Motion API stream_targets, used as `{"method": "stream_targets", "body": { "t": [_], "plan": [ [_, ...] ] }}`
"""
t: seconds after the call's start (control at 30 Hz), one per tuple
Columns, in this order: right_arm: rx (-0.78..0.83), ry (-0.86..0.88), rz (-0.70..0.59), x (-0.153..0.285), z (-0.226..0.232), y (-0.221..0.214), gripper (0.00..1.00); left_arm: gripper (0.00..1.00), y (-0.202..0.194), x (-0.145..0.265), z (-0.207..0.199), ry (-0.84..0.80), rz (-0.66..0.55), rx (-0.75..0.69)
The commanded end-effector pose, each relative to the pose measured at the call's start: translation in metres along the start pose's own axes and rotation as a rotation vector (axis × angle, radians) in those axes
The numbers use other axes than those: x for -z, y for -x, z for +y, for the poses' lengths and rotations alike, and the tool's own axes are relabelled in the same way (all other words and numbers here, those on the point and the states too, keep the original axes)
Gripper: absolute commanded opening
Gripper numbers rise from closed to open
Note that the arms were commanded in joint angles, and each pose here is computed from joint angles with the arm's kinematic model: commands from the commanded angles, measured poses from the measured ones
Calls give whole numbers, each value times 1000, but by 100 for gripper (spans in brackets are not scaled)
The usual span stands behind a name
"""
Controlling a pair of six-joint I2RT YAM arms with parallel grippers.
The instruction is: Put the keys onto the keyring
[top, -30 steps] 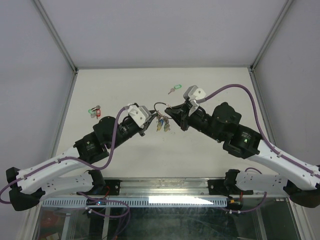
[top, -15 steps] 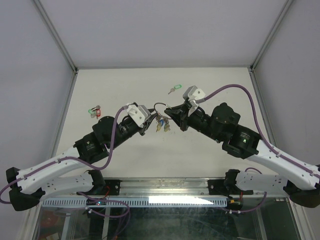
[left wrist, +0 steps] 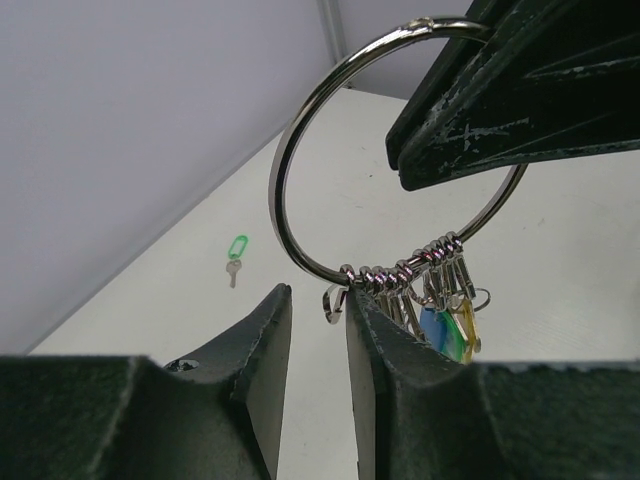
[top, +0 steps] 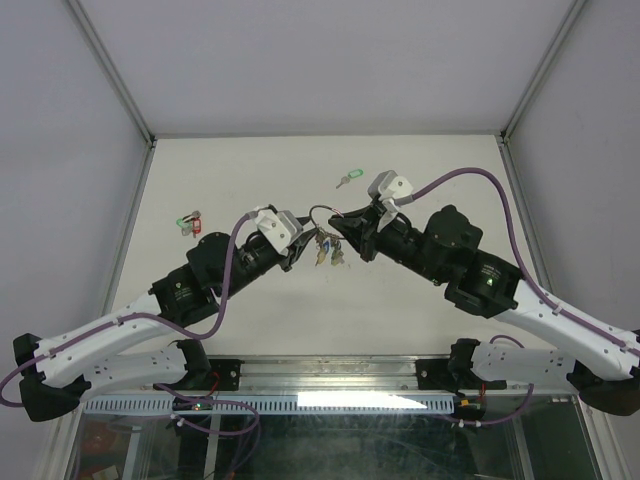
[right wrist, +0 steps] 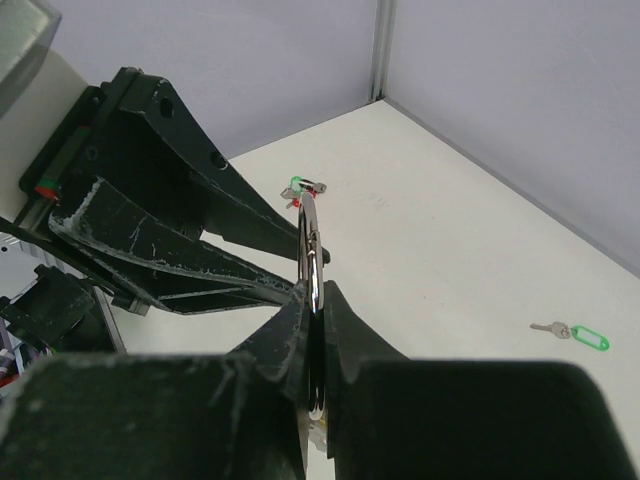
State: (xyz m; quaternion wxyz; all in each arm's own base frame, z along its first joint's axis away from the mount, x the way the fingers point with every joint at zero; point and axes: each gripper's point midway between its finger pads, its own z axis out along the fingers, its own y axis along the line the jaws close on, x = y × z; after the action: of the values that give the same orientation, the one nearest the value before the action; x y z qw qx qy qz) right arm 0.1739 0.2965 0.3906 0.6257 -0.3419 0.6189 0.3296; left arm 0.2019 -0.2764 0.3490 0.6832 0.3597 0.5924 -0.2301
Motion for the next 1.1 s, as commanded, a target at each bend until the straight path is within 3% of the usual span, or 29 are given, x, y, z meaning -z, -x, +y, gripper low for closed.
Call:
{"method": "stream_targets", "body": {
  "t": [0.0, 0.27, 0.43, 0.53, 1.07],
  "plan": [
    [-33, -4, -148, 8, -1, 43, 0, 28, 16, -3, -9, -40, -71, 36],
    [-36, -8, -157, 9, -2, 45, 0, 29, 13, -2, -10, -44, -67, 40],
    [-39, -7, -168, 10, -2, 48, 0, 18, 11, -3, -11, -43, -62, 42],
    [-42, -6, -175, 10, -2, 50, 0, 17, 10, -3, -11, -43, -62, 41],
    [-47, 2, -176, 7, 0, 49, 0, 24, 18, -7, -18, -70, -109, 81]
  ]
}}
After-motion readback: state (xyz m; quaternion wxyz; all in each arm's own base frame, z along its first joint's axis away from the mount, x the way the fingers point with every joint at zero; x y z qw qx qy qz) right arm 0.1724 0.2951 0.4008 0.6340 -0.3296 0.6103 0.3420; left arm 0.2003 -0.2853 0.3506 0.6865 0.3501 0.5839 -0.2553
